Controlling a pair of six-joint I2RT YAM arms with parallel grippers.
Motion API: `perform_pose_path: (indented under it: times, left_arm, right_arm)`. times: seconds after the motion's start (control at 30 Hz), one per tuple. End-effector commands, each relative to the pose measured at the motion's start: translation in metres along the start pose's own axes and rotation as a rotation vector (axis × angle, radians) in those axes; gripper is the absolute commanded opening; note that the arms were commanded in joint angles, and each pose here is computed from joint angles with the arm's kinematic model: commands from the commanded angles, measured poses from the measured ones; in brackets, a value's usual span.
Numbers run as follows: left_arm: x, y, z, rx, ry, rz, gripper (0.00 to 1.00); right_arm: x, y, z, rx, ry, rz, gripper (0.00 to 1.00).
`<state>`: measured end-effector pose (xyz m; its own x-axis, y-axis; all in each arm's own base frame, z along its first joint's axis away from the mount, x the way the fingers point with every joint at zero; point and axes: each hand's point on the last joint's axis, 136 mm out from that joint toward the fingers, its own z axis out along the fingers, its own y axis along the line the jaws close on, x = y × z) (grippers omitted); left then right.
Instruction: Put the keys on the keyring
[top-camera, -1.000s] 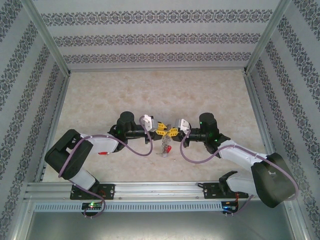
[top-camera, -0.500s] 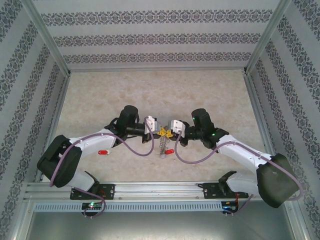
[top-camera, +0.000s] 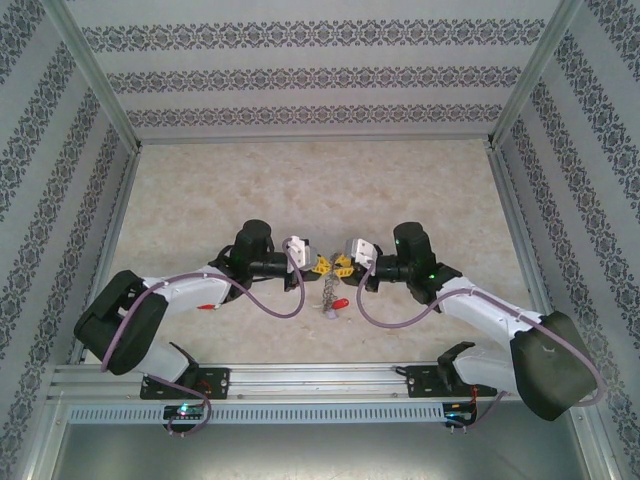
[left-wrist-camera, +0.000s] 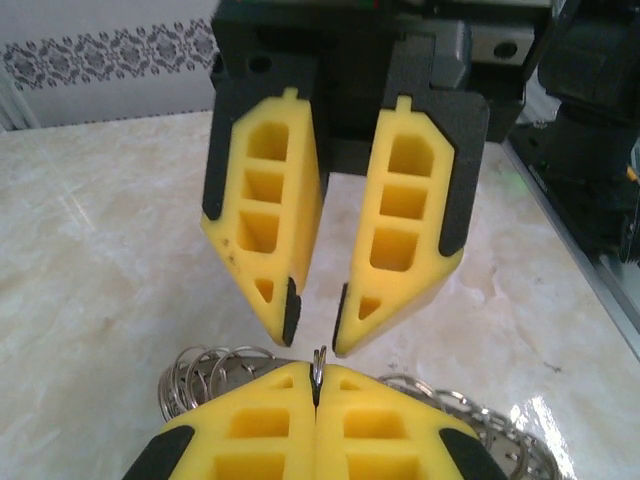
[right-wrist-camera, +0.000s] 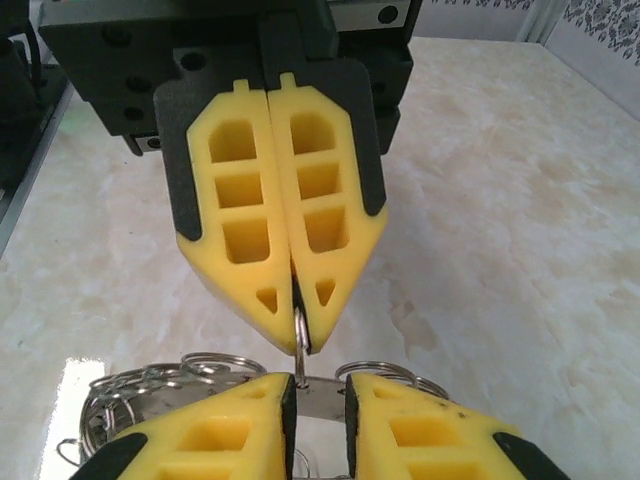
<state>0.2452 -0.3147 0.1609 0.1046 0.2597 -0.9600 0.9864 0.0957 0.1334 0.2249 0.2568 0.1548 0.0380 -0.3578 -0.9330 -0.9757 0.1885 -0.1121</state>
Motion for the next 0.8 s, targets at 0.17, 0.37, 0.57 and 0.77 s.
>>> perform_pose_path:
  times: [0.17, 0.37, 0.57, 0.77]
  left_arm:
    - [-0.036, 0.002, 0.001, 0.020, -0.148, 0.015, 0.00]
    - [-0.038, 0.001, 0.002, 0.037, -0.165, 0.008, 0.00]
    - [-0.037, 0.002, 0.003, 0.028, -0.178, -0.008, 0.00]
    - [-0.033, 0.011, 0.001, -0.040, -0.161, -0.022, 0.24]
  right_arm:
    - [-0.022, 0.004, -0.003, -0.030, -0.136, -0.008, 0.21]
    - [-0.027, 0.001, -0.004, -0.014, -0.173, -0.011, 0.21]
    - [-0.025, 0.000, -0.001, -0.015, -0.187, 0.003, 0.12]
    - [-0.018, -0.005, 0.001, 0.017, -0.161, -0.003, 0.00]
